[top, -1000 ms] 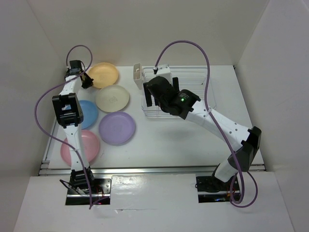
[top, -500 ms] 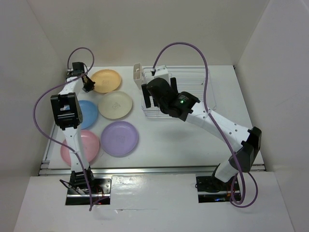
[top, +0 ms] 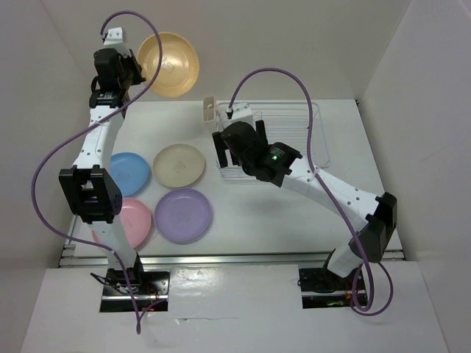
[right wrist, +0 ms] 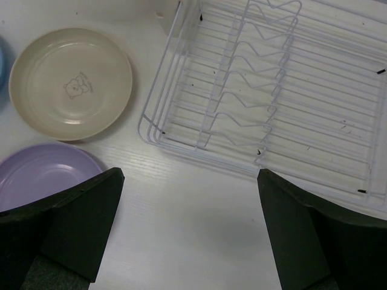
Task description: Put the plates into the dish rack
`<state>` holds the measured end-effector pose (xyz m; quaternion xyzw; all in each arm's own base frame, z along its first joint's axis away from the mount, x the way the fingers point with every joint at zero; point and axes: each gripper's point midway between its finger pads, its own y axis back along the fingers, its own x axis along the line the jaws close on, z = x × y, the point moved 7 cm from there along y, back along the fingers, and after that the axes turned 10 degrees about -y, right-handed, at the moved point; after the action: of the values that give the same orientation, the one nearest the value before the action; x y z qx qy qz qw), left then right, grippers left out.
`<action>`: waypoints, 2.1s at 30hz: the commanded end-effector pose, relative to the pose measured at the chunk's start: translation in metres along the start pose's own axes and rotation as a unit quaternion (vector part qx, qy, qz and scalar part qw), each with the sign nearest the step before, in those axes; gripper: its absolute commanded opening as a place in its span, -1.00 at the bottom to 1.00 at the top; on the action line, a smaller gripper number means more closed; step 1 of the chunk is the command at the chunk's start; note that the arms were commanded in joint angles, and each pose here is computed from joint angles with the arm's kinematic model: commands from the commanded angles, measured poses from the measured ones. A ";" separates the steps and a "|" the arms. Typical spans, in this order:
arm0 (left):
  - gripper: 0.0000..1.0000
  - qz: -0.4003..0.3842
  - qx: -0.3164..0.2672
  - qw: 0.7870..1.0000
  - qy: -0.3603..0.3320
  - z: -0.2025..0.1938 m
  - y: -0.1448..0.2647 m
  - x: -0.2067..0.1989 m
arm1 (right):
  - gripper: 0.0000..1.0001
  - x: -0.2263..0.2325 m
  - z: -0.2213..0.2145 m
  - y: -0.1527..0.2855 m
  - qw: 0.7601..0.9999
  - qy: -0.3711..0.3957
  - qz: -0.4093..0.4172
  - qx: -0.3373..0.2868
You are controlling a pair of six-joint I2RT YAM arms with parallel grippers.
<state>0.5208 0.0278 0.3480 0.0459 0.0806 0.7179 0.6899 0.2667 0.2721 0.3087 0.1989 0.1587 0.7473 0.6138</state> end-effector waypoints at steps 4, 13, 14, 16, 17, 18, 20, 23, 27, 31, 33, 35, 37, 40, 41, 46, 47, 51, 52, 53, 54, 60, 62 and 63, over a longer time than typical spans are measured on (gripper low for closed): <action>-1.00 -0.027 -0.133 0.974 -0.179 0.074 0.006 -0.051 | 1.00 -0.007 0.014 0.015 0.999 -0.014 -0.007 -0.038; -1.00 0.022 -0.411 0.830 -0.377 0.081 0.056 -0.138 | 1.00 -0.028 0.031 0.041 0.996 -0.007 -0.016 -0.087; -1.00 0.016 -0.426 0.815 -0.393 0.081 0.060 -0.145 | 1.00 -0.028 0.031 0.041 0.996 -0.007 -0.016 -0.087; -1.00 -0.043 -0.441 0.789 -0.426 0.075 0.073 -0.164 | 1.00 -0.030 0.029 0.042 0.996 -0.012 -0.016 -0.086; -1.00 -0.104 -0.455 0.748 -0.472 0.070 0.079 -0.186 | 1.00 -0.030 0.027 0.042 0.996 -0.020 -0.016 -0.083; -1.00 -0.132 -0.451 0.739 -0.484 0.061 0.081 -0.194 | 1.00 -0.030 0.027 0.042 0.996 -0.020 -0.016 -0.083; -1.00 -0.157 -0.454 0.750 -0.455 0.048 0.083 -0.202 | 1.00 -0.030 0.024 0.040 0.996 -0.022 -0.018 -0.080; -1.00 -0.189 -0.444 0.746 -0.460 0.035 0.072 -0.210 | 1.00 -0.029 0.025 0.042 0.997 -0.026 -0.012 -0.077; -1.00 -0.238 -0.434 0.731 -0.470 0.021 0.058 -0.224 | 1.00 -0.027 0.017 0.036 0.998 -0.012 -0.016 -0.060; -1.00 -0.280 -0.437 0.705 -0.483 0.006 0.049 -0.241 | 1.00 -0.028 0.017 0.038 0.998 -0.009 -0.014 -0.054; -1.00 -0.275 -0.439 0.699 -0.493 0.001 0.046 -0.253 | 1.00 -0.029 0.019 0.041 0.999 -0.006 -0.016 -0.050; -1.00 -0.269 -0.434 0.696 -0.506 -0.004 0.034 -0.256 | 1.00 -0.032 0.022 0.047 0.999 -0.005 -0.016 -0.050; -1.00 -0.251 -0.437 0.698 -0.509 -0.001 0.028 -0.261 | 1.00 -0.039 0.023 0.052 0.998 -0.007 -0.032 -0.050; -1.00 -0.241 -0.424 0.708 -0.510 -0.013 0.012 -0.263 | 1.00 -0.047 0.020 0.059 0.998 -0.013 -0.042 -0.046; -1.00 -0.244 -0.422 0.711 -0.507 -0.016 0.008 -0.264 | 1.00 -0.047 0.016 0.057 0.998 -0.014 -0.044 -0.042; -1.00 -0.211 -0.394 0.740 -0.504 -0.033 -0.014 -0.260 | 1.00 -0.042 0.013 0.051 0.998 -0.009 -0.043 -0.033; -1.00 -0.208 -0.384 0.744 -0.505 -0.040 -0.019 -0.259 | 1.00 -0.039 0.016 0.049 0.998 -0.008 -0.041 -0.037; -1.00 -0.214 -0.374 0.744 -0.511 -0.056 -0.029 -0.262 | 1.00 -0.029 0.016 0.035 0.999 0.002 -0.045 -0.031; -1.00 -0.210 -0.377 0.741 -0.515 -0.054 -0.031 -0.263 | 1.00 -0.025 0.016 0.030 0.999 0.002 -0.045 -0.031; -1.00 -0.208 -0.381 0.740 -0.514 -0.050 -0.031 -0.263 | 1.00 -0.024 0.014 0.027 0.998 0.010 -0.046 -0.027; -1.00 -0.202 -0.379 0.742 -0.514 -0.051 -0.034 -0.263 | 1.00 -0.021 0.017 0.028 0.999 0.005 -0.037 -0.030; -1.00 -0.205 -0.385 0.742 -0.509 -0.046 -0.039 -0.267 | 1.00 -0.016 0.014 0.020 0.999 0.017 -0.032 -0.026; -1.00 -0.208 -0.387 0.740 -0.509 -0.046 -0.038 -0.268 | 1.00 -0.016 0.016 0.020 0.999 0.013 -0.035 -0.032; -1.00 -0.212 -0.389 0.738 -0.509 -0.046 -0.038 -0.269 | 1.00 -0.017 0.013 0.018 0.999 0.017 -0.037 -0.028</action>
<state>0.5637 -0.2350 0.2707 0.1520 -0.5086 0.3819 0.7565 0.2543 0.2366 0.3016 0.1559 0.2172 0.7045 0.6574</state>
